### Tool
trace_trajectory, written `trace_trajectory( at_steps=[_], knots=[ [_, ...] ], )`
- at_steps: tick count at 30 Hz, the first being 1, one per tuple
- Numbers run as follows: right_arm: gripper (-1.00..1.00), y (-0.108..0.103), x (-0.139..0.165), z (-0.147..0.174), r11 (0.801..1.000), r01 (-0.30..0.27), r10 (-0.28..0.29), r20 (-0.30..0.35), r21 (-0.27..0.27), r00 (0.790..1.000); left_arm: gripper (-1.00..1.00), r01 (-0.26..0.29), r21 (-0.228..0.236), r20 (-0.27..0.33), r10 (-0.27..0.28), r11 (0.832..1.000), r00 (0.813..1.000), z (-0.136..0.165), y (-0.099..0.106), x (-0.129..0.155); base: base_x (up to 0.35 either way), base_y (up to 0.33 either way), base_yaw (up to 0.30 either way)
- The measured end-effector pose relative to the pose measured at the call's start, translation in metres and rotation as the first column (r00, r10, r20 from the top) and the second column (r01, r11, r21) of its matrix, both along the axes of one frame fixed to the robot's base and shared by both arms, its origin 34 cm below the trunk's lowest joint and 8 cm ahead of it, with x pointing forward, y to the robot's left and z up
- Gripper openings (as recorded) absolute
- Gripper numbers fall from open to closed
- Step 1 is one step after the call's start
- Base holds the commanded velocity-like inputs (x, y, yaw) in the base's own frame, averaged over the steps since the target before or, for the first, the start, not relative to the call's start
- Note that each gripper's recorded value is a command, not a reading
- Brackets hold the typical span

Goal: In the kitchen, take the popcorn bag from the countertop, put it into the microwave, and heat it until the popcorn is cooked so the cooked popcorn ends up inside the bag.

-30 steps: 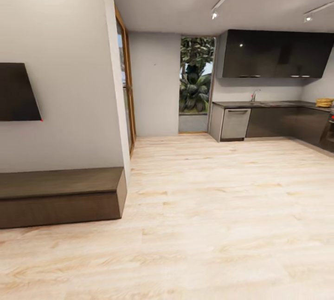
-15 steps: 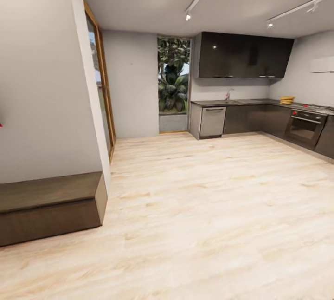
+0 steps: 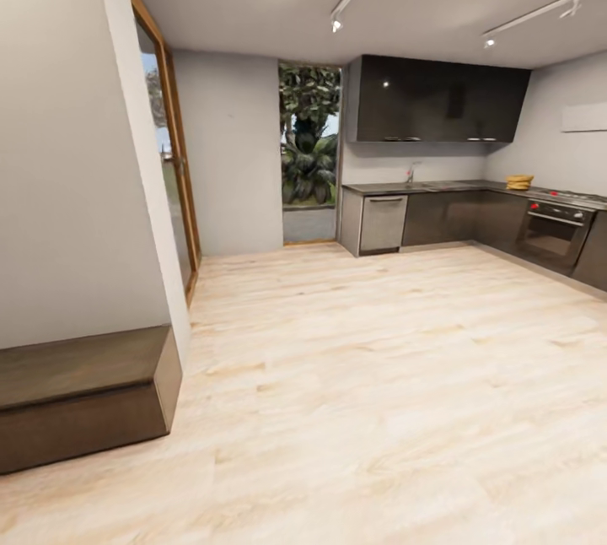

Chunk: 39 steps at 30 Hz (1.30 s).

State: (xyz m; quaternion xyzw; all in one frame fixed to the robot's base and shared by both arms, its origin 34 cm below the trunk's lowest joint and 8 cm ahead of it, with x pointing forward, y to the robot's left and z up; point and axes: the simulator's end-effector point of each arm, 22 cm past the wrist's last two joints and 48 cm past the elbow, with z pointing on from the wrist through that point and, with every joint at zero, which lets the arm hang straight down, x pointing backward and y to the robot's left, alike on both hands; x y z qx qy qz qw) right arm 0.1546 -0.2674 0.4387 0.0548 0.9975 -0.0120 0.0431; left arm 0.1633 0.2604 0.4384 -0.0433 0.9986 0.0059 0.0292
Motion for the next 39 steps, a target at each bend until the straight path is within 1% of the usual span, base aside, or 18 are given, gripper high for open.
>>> trace_trajectory(
  at_steps=[19,39],
  knots=[
    [1.0,0.0006,0.0001,0.0,1.0,-0.002,0.002,0.001,0.0,1.0,1.0,-0.001,0.002,0.001,0.001,1.0,1.0,0.0,0.0007,0.0001,0.332,0.0,-0.005],
    [1.0,-0.0016,-0.0002,0.0,1.0,0.006,-0.006,0.0,-0.002,1.0,1.0,-0.003,0.008,0.01,0.003,1.0,1.0,0.0002,0.0019,0.0018,0.332,0.0,-0.244]
  ],
)
